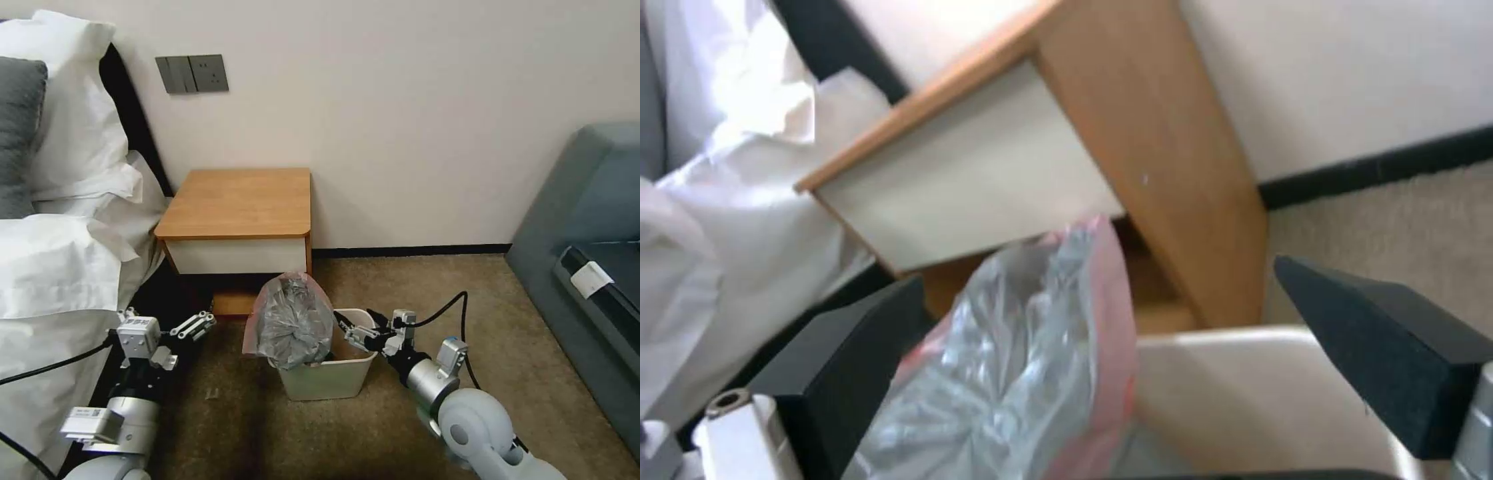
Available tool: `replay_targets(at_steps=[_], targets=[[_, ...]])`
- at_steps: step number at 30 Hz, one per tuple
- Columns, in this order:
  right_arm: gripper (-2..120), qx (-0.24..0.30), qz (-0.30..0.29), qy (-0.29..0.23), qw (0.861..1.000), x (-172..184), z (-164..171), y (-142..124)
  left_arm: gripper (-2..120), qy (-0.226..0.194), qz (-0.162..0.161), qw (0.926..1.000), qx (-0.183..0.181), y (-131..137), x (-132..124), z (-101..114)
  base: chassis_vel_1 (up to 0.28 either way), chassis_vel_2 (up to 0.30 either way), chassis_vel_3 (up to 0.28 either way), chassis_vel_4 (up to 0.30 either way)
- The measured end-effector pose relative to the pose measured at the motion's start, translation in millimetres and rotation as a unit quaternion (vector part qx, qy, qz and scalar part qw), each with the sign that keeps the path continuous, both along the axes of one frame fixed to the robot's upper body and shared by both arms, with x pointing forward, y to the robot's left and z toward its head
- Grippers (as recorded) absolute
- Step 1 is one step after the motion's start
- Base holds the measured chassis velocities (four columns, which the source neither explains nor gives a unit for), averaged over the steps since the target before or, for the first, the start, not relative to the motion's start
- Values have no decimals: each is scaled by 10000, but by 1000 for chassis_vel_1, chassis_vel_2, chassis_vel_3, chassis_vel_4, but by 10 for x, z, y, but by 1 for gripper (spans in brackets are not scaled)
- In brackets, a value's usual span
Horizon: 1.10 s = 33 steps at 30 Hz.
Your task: Pick up the garbage bag from the table and place it over the trash can.
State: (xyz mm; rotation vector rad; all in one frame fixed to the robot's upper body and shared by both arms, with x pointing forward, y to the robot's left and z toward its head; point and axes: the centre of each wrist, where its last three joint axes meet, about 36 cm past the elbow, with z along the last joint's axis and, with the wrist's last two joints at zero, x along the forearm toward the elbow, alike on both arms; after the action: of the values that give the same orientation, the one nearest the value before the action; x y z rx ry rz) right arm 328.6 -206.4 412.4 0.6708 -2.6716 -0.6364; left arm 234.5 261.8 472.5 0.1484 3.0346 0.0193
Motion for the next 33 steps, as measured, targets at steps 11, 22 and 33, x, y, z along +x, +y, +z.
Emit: replay_targets(at_steps=[11, 22, 33], targets=[[100, -226, -448, -235, 9985, -145, 119, -109, 100, 799, -624, 9935, -510, -653, 390, -341, 0, 0, 0, 0], [100, -247, -786, -280, 9962, -263, 45, 0, 100, 2172, -76, 9756, -313, -1171, 773, -453, 0, 0, 0, 0], [100, -169, -881, -286, 9956, -221, 43, 71, 100, 3128, 225, 9494, -193, -1217, 920, -364, 0, 0, 0, 0]])
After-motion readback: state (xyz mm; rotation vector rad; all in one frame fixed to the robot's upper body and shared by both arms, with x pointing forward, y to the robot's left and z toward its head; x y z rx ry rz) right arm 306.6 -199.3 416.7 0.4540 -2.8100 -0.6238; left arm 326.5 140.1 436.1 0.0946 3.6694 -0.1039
